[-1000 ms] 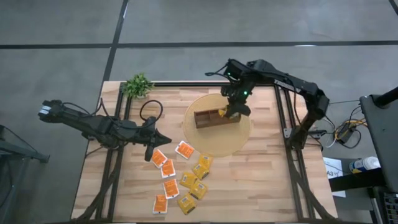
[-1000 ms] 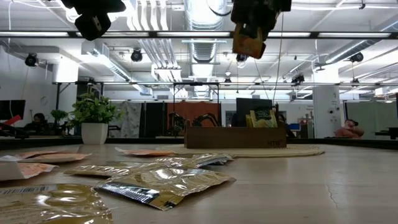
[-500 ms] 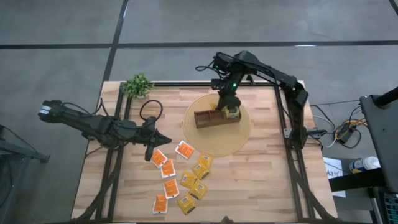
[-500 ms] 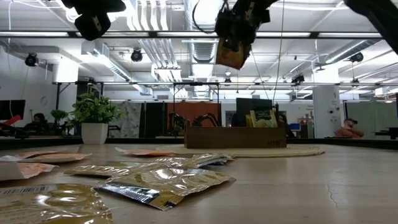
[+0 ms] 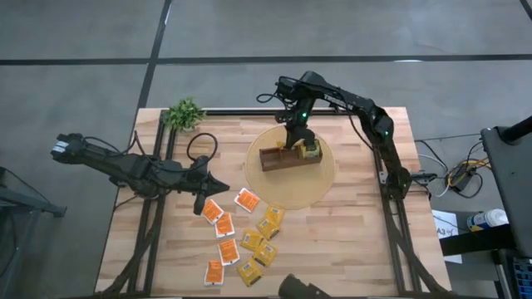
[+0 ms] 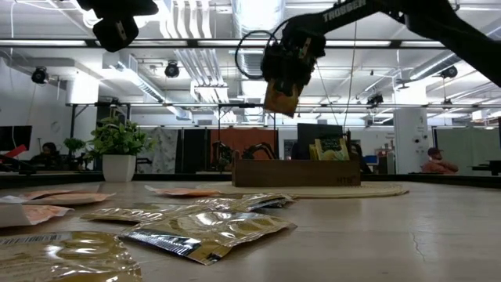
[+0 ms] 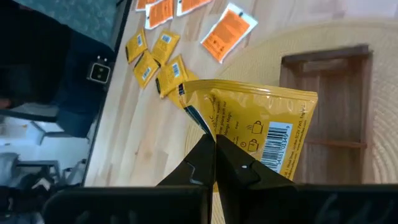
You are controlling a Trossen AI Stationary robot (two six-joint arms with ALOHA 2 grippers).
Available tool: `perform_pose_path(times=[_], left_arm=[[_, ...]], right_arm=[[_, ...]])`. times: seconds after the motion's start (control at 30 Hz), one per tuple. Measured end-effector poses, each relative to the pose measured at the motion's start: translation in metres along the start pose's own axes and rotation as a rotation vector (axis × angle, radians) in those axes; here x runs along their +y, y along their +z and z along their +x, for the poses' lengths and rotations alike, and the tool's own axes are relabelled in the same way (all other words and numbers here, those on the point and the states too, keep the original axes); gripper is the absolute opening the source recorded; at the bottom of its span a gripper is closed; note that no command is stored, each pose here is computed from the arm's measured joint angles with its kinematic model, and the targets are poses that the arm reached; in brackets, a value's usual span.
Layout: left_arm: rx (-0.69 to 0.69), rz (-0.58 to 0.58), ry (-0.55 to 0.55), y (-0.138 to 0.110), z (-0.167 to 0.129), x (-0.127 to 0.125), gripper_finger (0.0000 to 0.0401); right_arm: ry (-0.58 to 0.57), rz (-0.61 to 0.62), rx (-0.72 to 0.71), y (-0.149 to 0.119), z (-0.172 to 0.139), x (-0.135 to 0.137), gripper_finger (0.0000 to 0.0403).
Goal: Pick & Place Tea
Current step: Put the orange tea bag into the middle section of the wooden organizer
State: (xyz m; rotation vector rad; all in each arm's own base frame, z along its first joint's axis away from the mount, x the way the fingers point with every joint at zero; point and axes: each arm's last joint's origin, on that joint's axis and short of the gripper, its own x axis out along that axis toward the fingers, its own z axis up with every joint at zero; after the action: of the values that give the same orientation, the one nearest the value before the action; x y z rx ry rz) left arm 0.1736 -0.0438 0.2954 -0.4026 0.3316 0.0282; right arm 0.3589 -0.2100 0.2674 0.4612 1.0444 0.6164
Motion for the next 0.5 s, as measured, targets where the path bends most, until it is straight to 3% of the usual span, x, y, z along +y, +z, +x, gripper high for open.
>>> perform_pose_path(times=[0.5], left_arm=[[0.000,-0.001,0.000,0.000,0.000,0.000,0.0000]], right_arm=[[0.084,0.099,0.074,-0.023,0.032,-0.036,0.0008]])
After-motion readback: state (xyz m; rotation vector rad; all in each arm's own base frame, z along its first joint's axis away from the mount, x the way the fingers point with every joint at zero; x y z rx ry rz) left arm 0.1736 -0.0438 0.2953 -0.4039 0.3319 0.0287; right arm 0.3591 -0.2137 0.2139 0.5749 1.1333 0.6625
